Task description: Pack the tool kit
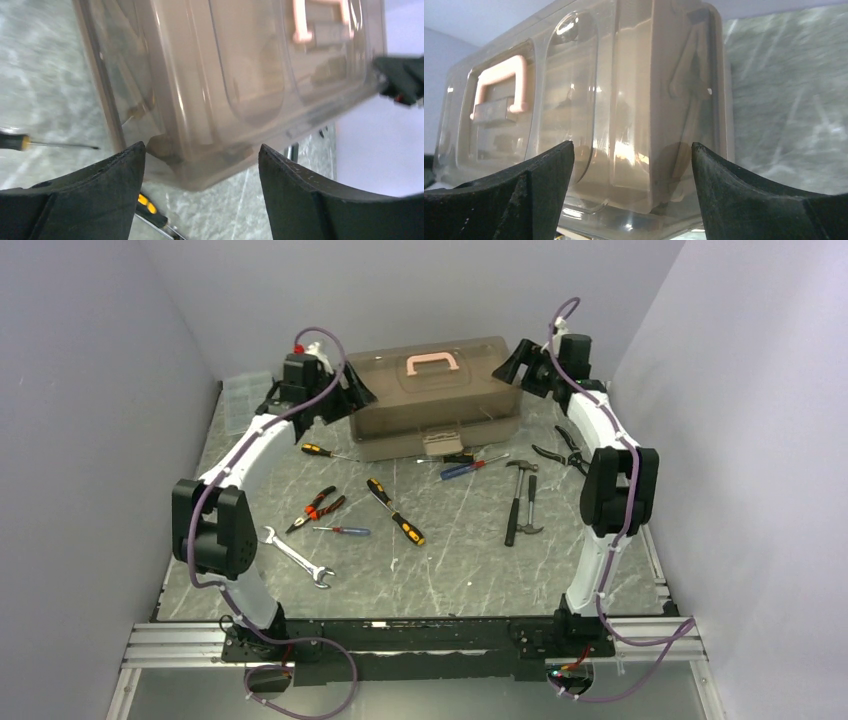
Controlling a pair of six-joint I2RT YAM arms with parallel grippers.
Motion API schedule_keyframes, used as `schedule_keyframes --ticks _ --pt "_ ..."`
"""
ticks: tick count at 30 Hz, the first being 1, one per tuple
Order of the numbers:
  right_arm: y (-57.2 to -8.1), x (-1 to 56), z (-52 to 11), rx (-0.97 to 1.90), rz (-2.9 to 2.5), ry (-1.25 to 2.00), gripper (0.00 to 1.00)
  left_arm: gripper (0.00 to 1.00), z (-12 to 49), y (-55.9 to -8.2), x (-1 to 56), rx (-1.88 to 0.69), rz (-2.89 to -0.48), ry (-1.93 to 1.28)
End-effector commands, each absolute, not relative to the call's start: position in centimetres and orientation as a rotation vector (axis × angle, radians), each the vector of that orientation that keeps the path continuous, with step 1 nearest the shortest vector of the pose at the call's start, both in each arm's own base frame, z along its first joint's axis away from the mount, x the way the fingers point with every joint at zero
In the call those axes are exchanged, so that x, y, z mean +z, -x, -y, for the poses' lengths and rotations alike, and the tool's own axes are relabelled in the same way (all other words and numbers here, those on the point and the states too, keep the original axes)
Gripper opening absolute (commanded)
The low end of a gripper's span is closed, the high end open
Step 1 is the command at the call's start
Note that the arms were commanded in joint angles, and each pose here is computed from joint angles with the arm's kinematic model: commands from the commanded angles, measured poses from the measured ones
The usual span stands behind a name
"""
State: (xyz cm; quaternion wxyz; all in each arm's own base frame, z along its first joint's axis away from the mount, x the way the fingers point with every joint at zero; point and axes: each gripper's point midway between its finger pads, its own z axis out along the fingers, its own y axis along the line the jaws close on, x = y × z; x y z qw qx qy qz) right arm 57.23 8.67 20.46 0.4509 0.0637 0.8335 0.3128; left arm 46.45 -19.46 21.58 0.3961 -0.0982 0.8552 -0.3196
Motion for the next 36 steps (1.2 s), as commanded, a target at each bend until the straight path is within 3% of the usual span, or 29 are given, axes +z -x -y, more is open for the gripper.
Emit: schedule_keyframes --ticks 1,7,14,24,36 --pt "-49.2 17.1 -19.3 1.011 -2.291 -0.055 0.85 0.86 17.1 -48.7 23.5 -0.808 -2.102 0.218" --pt "-45.7 16.8 -20.0 0.982 -2.306 -0.169 0.86 0.91 14.3 -51.1 22.6 -0.714 -2.112 0.212" --pt "-46.0 16.7 -18.0 0.841 -2.320 -0.173 0.86 0.86 15.1 -52.0 20.3 -0.759 -2.183 0.193" --pt "-48.0 17.0 -12.8 0.827 -2.324 -0.106 0.85 0.86 19.6 -42.7 18.6 -0.892 -2.171 0.190" --pt "-49.2 16.1 -12.7 0.955 -2.340 0.047 0.87 0.87 29.1 -33.1 21.0 -1.017 -2.198 0.003"
